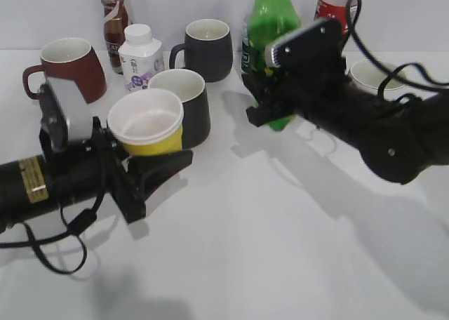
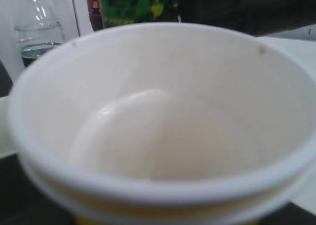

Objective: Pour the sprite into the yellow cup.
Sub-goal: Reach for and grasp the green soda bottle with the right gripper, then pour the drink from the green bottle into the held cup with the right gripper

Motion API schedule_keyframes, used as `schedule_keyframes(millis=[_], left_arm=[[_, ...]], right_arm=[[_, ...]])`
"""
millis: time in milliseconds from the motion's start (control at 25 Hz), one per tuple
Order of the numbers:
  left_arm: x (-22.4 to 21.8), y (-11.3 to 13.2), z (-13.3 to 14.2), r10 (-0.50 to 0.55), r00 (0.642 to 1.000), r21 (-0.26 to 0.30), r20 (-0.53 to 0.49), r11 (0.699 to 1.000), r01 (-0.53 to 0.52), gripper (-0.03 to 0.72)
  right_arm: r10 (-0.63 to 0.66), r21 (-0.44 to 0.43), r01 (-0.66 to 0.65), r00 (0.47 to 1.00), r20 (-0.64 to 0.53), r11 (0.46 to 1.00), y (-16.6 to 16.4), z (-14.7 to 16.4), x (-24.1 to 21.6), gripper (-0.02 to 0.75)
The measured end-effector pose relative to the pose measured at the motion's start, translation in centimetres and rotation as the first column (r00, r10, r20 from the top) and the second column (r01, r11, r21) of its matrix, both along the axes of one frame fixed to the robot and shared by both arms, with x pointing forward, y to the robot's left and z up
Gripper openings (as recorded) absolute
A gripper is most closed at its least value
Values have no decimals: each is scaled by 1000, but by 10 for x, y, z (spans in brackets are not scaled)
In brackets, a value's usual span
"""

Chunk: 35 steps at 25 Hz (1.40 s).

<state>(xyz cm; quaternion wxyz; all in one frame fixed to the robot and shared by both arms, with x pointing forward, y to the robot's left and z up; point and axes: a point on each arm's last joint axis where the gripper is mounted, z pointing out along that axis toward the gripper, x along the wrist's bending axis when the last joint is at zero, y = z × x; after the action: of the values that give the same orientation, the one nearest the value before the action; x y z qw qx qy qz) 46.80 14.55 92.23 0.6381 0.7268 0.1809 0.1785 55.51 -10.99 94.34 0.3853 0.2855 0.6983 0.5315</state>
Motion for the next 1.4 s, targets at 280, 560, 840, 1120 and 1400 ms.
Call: schedule_keyframes(millis=[280, 560, 840, 1120, 1400], left_arm=[[12, -10, 6, -61, 997, 16, -49, 998, 62, 417], [12, -15, 4, -133, 986, 65, -102, 988, 140, 417], [8, -16, -5, -188, 974, 103, -130, 974, 201, 417], [8, -17, -5, -198, 972, 104, -126, 972, 211, 417], [6, -17, -4, -222, 968, 110, -120, 966, 235, 417]], right_arm=[[111, -199, -74, 977, 182, 977, 10, 24, 5, 426], [202, -471, -74, 953, 226, 879, 8, 18, 4, 426], [283, -642, -77, 932, 224, 763, 4, 7, -2, 426], [328, -735, -45, 912, 246, 677, -4, 4, -2, 426], [387, -804, -1, 877, 285, 595, -4, 6, -2, 426]])
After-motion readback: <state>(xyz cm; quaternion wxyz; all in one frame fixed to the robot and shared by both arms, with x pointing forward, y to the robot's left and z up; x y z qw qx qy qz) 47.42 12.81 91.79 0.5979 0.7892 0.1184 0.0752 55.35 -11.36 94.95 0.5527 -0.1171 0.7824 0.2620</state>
